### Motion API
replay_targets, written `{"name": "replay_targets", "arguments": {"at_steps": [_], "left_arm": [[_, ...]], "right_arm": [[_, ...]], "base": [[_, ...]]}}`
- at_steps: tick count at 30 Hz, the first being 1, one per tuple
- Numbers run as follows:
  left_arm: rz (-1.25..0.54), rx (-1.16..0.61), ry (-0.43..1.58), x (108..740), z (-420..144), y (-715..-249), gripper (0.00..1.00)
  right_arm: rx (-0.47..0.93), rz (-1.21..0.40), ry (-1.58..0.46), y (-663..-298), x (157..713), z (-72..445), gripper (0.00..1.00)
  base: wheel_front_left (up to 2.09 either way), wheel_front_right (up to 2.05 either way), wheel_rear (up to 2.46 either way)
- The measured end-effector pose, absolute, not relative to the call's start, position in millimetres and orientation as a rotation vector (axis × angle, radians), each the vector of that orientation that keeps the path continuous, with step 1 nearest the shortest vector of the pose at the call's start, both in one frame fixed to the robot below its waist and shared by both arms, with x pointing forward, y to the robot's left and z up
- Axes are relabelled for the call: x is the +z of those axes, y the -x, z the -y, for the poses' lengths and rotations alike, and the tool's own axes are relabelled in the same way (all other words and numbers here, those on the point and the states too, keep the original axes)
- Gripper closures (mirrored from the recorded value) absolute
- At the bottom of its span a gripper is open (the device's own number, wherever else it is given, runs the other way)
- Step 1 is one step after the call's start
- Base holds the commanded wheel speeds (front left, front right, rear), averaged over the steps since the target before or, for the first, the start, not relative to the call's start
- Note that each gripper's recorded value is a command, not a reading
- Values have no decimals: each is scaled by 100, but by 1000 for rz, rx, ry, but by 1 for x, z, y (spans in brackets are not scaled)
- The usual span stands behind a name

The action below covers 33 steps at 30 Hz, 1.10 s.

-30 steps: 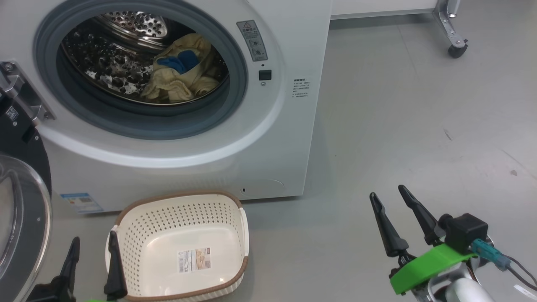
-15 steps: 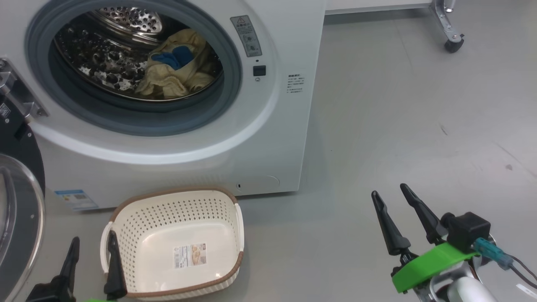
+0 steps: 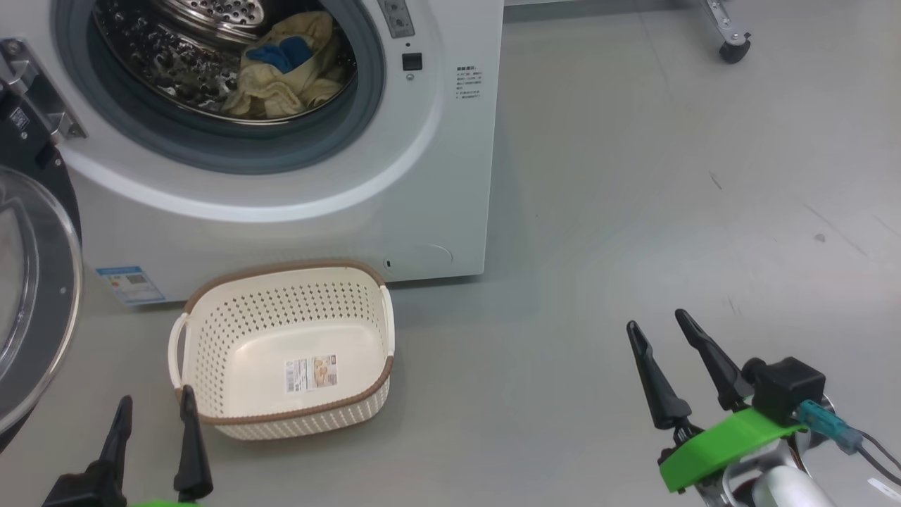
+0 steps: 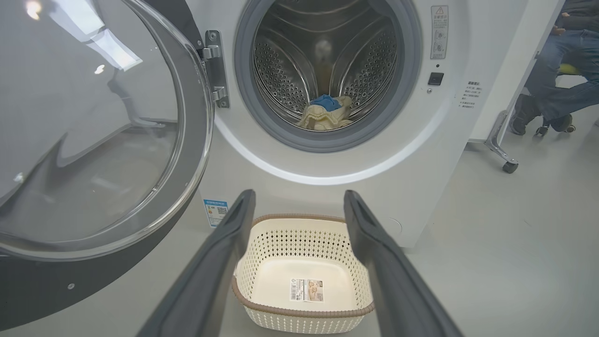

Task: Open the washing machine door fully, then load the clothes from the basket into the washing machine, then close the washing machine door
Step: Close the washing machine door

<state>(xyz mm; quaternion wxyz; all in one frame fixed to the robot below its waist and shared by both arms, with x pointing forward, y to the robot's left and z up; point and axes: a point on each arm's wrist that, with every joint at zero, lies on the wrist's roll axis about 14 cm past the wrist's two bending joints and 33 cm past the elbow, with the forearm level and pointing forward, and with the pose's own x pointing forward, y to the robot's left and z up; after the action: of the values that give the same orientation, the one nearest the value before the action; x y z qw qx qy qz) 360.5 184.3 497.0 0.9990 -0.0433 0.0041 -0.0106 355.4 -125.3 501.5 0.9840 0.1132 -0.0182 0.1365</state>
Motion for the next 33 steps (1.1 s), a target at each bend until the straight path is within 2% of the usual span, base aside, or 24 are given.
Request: {"name": "replay_targets", "arguments": {"at_steps": [9, 33], "left_arm": [[-8, -14, 91, 497, -185, -358, 0], [-5, -2, 92, 496, -185, -355, 0]], "right_arm": [[274, 27, -229, -350, 498, 125, 0], [284, 31, -229, -352, 500, 122, 0]], "base": [[-81, 81, 0], [-1, 1, 0]]}}
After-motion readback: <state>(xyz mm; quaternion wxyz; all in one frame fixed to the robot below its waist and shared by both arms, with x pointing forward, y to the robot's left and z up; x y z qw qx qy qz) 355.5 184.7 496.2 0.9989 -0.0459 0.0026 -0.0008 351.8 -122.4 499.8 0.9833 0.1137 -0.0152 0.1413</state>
